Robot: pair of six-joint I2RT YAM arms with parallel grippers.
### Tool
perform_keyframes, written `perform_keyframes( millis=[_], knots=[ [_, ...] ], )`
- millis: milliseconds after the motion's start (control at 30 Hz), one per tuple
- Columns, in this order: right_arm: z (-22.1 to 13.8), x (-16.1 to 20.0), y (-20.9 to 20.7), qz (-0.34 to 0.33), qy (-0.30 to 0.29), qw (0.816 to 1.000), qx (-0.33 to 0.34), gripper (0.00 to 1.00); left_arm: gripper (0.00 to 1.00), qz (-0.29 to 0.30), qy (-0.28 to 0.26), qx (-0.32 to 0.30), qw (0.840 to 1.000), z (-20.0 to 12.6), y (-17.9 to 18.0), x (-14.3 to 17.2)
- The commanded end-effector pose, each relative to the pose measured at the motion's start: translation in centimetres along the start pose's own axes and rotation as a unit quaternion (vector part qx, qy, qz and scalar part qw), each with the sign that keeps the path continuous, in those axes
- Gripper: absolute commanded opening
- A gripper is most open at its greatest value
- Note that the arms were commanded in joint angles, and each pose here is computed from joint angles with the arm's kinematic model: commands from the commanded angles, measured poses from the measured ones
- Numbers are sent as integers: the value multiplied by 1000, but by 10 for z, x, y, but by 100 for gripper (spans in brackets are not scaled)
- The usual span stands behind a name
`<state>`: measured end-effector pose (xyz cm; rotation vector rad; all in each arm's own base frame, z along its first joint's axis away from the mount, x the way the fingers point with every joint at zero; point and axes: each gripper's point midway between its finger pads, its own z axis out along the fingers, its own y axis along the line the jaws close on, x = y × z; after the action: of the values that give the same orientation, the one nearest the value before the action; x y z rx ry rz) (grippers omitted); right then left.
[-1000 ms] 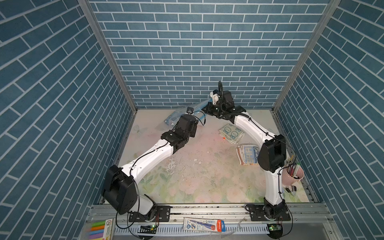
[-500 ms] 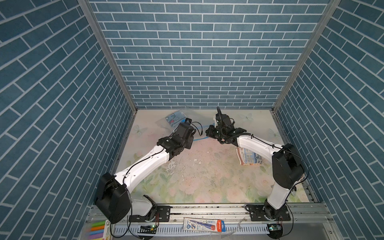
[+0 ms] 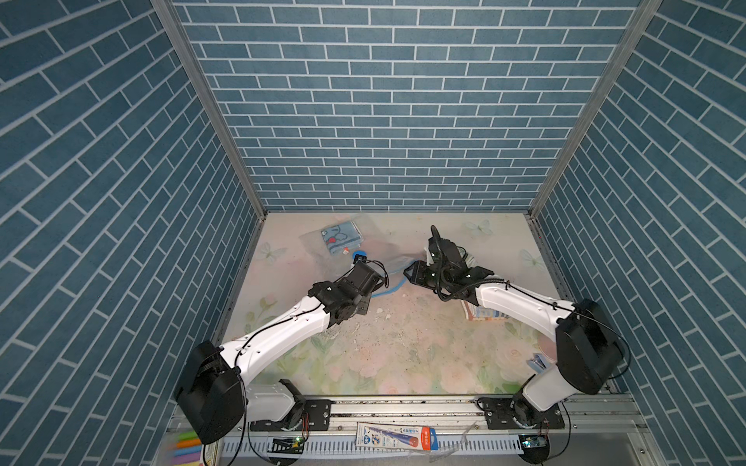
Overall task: Place the folded towel into the vacuum bag
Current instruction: Adjust the vacuum bag at the center of the board, then move the towel to the center of the board.
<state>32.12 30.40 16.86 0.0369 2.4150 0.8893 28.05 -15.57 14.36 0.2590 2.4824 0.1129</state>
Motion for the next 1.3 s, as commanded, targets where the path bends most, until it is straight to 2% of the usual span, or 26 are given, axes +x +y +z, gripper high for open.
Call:
perform_keyframes(
  millis=[0,133,367,467,667,833,967,1167,1267],
  knots=[
    [-43,-11,-14,-28,-36,998,48,45,0,-19,24,-21,999,8,6,15],
    [-79,-17,-40,-33,-50,992,112,46,0,-14,30,-4,999,15,-3,18],
    [-101,-49,-95,49,-55,979,193,46,0,20,19,29,999,18,-18,8],
    [-91,-61,-108,54,-26,972,227,46,0,25,19,34,999,23,-22,5],
    [-58,-76,-136,53,40,955,289,46,0,-8,31,99,995,35,-35,2],
    [-28,-80,-141,46,77,959,270,46,0,-17,0,108,994,32,-36,-5],
    [-11,-73,-144,29,123,956,263,47,0,-12,3,96,995,33,-31,-4],
    [9,-72,-160,30,143,947,287,48,0,-17,14,84,996,38,-30,0],
    [19,-81,-165,29,133,944,301,49,0,-17,17,83,996,39,-30,-1]
  ],
)
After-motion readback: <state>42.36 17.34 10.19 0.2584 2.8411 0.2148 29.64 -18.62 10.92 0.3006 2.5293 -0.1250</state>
